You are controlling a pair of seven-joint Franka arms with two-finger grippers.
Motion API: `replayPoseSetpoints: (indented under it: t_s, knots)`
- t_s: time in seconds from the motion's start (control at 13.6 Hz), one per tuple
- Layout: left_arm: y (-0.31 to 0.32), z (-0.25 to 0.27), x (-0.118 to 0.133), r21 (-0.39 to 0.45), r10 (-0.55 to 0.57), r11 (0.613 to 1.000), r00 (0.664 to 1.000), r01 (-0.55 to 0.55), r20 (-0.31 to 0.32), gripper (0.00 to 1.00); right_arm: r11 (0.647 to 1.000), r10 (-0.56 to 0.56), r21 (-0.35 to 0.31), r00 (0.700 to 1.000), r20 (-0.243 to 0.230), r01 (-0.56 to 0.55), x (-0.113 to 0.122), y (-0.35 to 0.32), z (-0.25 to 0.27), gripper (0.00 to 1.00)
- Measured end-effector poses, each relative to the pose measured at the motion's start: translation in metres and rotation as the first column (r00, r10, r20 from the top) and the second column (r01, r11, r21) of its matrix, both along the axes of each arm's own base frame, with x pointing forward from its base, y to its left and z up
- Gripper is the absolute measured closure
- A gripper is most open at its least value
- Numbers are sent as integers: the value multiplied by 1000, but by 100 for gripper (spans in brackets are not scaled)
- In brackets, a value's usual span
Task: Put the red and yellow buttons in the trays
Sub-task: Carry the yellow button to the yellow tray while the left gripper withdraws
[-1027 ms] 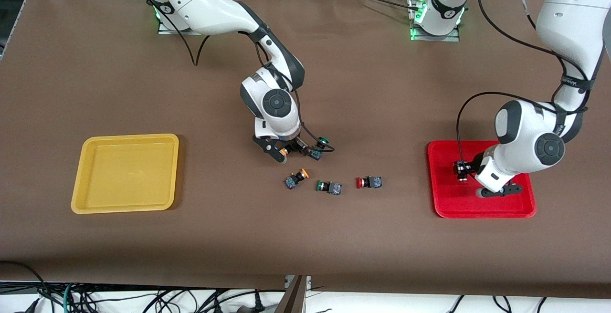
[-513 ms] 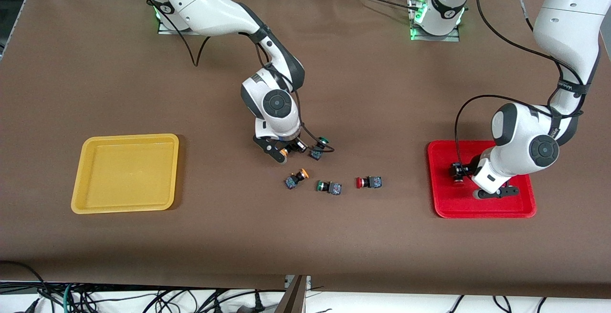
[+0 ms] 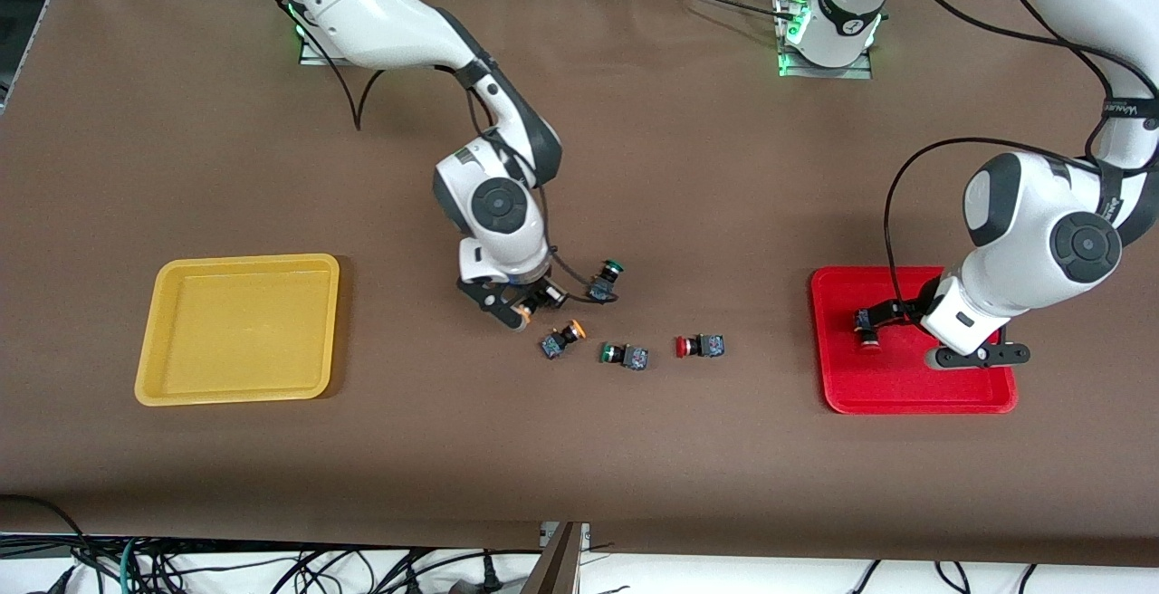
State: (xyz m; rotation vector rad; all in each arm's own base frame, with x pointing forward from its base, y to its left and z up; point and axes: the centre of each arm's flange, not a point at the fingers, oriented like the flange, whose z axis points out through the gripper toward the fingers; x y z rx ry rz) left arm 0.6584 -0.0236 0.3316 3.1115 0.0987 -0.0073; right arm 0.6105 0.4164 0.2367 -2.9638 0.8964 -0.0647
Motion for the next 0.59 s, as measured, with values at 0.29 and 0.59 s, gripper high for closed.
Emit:
replayPoseSetpoints:
  t_s: [0.29, 0.59]
  knots:
    - [-65, 25, 7, -19, -101, 995, 993, 102, 55, 0, 978, 199, -50, 976, -87, -204, 57, -131, 46, 59]
    - [-172, 10, 6, 17, -286, 958, 956, 285, 69, 0, 923, 364, -69, 918, -160, -378, 91, -270, 61, 59]
